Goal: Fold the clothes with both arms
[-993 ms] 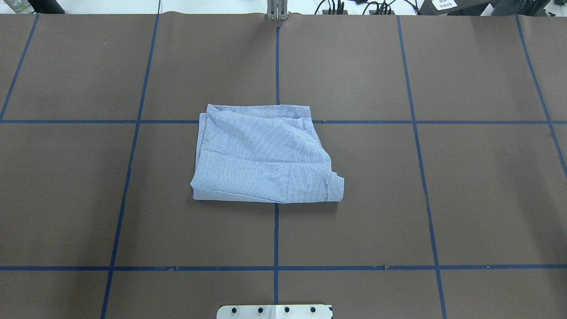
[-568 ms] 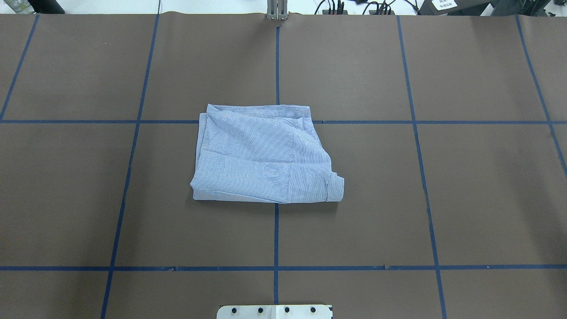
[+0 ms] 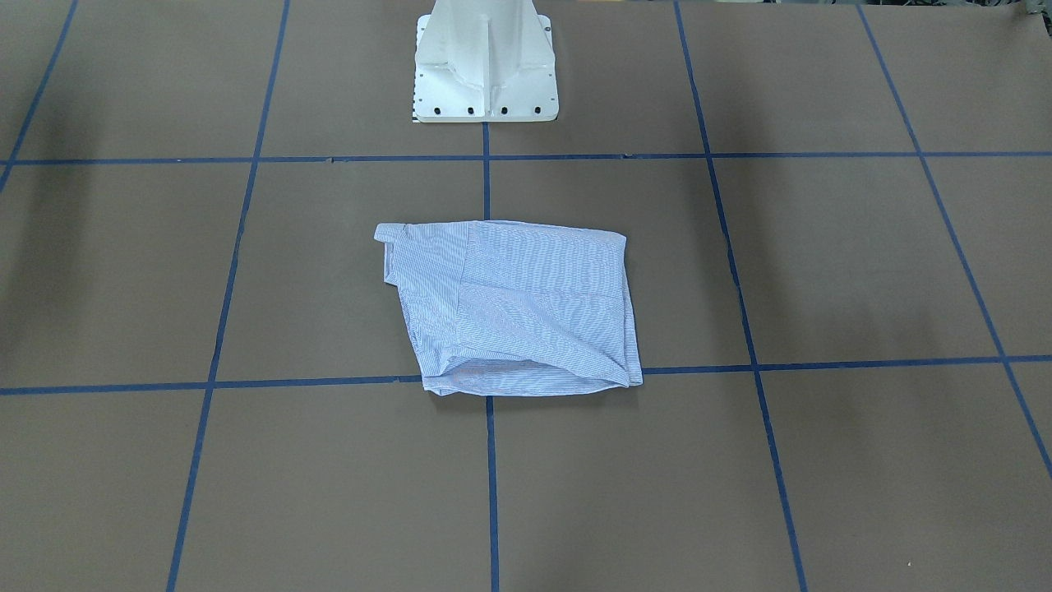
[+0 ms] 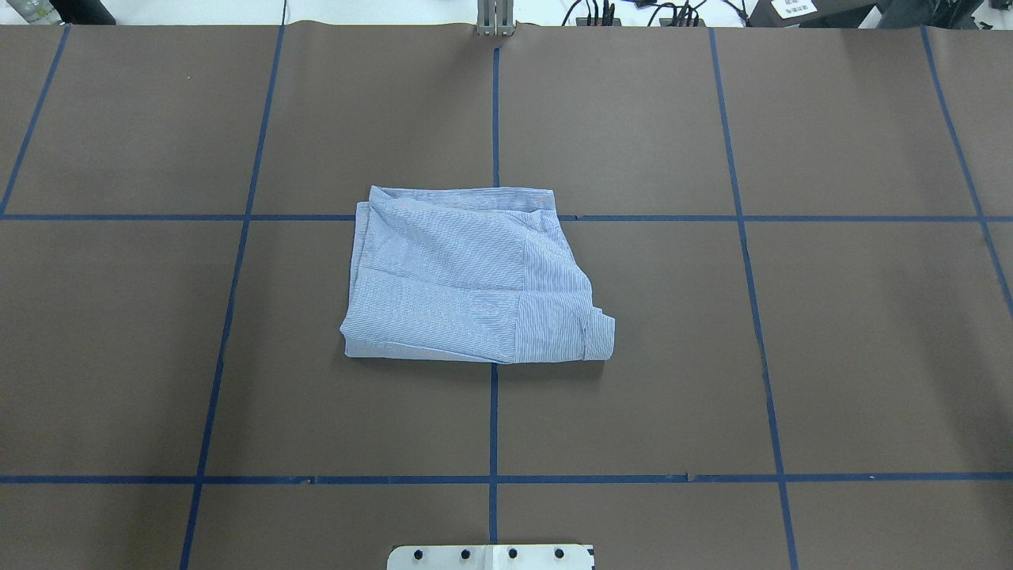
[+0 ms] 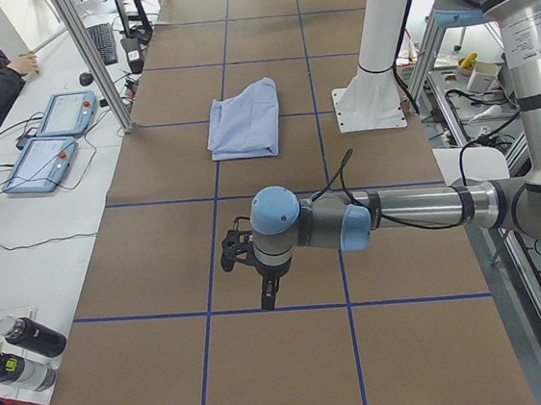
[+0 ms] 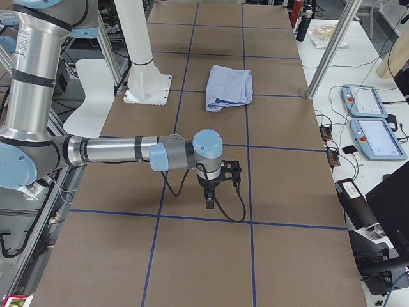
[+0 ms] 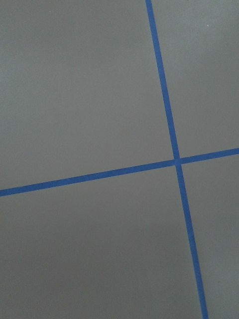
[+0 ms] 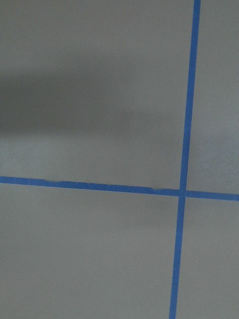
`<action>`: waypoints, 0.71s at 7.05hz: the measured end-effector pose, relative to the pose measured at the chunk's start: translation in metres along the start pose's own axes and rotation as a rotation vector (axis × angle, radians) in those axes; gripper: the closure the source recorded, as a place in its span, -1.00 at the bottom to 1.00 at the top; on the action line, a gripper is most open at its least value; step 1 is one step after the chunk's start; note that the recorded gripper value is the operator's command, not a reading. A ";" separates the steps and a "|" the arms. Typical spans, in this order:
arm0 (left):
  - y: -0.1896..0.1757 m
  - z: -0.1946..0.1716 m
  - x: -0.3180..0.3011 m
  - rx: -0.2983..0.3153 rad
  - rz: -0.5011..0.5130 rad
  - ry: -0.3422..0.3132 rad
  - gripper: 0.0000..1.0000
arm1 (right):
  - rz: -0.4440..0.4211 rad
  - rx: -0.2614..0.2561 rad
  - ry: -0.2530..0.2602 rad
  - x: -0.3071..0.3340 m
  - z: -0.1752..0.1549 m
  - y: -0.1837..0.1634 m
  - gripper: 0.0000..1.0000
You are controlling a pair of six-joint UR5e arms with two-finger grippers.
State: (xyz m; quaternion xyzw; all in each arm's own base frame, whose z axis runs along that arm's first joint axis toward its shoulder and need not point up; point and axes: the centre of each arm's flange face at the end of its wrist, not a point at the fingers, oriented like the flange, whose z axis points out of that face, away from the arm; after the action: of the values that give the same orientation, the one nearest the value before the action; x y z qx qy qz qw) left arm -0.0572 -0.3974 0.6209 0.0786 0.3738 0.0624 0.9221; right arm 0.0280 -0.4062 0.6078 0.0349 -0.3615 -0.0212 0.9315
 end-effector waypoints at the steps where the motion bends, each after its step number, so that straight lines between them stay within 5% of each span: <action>1: 0.001 0.000 0.000 -0.001 -0.001 0.001 -1.00 | 0.000 0.001 0.000 0.000 0.000 0.000 -1.00; 5: 0.002 0.002 -0.001 -0.004 -0.004 0.000 -1.00 | 0.003 0.002 0.000 -0.001 -0.001 0.000 -1.00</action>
State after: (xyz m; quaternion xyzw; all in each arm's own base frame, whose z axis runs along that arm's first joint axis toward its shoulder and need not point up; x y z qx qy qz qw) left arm -0.0571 -0.3955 0.6232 0.0761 0.3739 0.0616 0.9223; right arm 0.0280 -0.4065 0.6068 0.0353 -0.3617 -0.0193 0.9314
